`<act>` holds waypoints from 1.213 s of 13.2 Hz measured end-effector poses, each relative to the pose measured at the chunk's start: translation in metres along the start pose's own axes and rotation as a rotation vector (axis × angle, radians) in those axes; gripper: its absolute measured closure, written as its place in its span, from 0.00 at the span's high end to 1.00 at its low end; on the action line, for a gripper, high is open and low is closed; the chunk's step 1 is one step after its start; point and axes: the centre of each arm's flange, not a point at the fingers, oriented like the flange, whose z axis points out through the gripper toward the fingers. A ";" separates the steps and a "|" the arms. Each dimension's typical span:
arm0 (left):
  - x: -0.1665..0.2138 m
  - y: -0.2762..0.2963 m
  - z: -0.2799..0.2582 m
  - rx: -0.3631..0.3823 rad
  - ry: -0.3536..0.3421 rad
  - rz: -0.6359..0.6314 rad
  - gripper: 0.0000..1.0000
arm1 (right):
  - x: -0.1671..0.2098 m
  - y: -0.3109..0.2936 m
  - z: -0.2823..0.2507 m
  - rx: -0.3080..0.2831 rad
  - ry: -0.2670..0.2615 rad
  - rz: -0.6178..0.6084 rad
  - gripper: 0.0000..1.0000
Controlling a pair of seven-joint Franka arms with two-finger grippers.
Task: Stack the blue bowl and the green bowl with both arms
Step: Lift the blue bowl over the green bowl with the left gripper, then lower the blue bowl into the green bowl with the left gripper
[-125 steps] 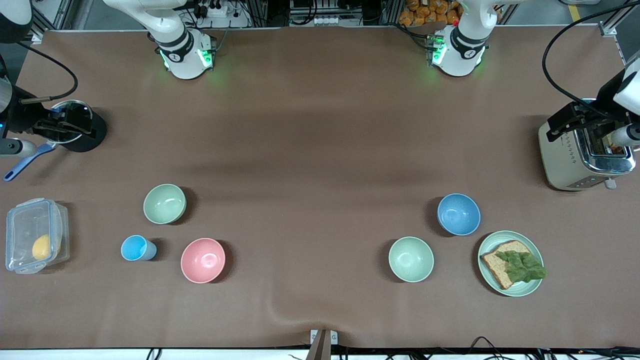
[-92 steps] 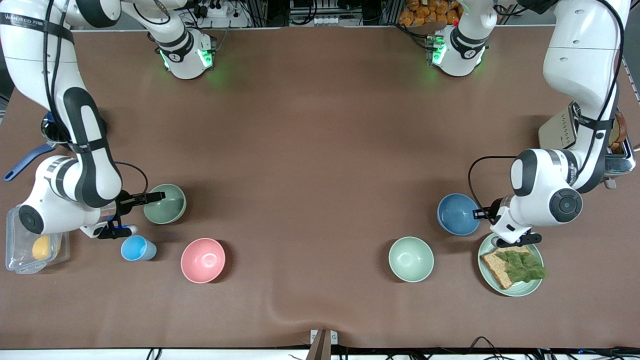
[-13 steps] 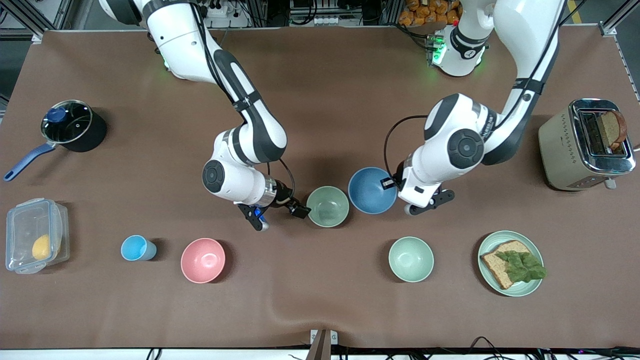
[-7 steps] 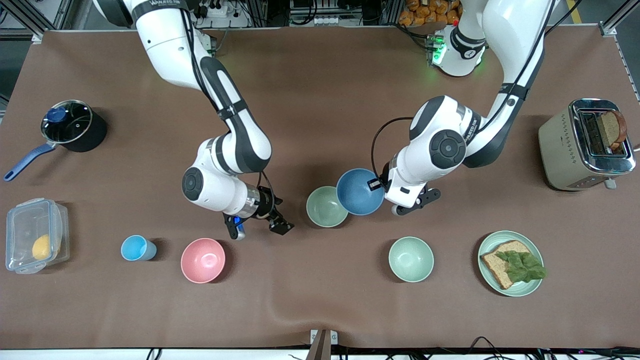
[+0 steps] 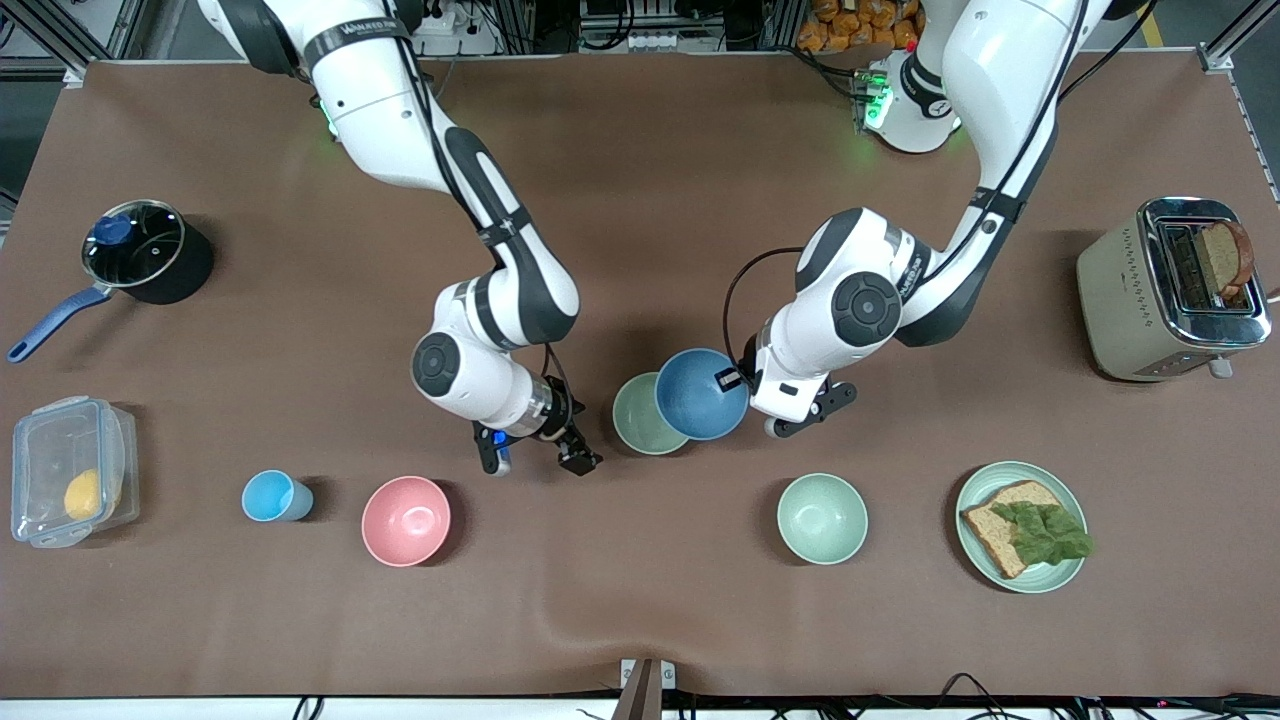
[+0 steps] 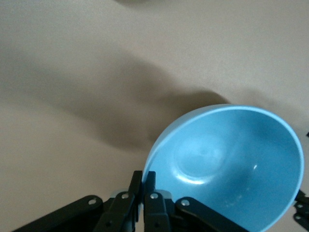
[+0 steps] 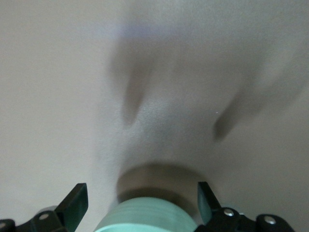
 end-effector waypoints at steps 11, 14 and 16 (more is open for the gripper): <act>-0.020 0.023 0.036 -0.039 0.002 -0.047 0.05 | -0.019 0.010 0.031 0.004 0.035 -0.026 1.00; -0.021 0.026 0.043 -0.049 0.004 -0.047 0.05 | -0.022 0.011 0.032 0.002 0.037 -0.033 1.00; -0.024 0.029 0.049 -0.058 0.006 -0.058 0.05 | -0.024 0.011 0.034 -0.003 0.044 -0.044 1.00</act>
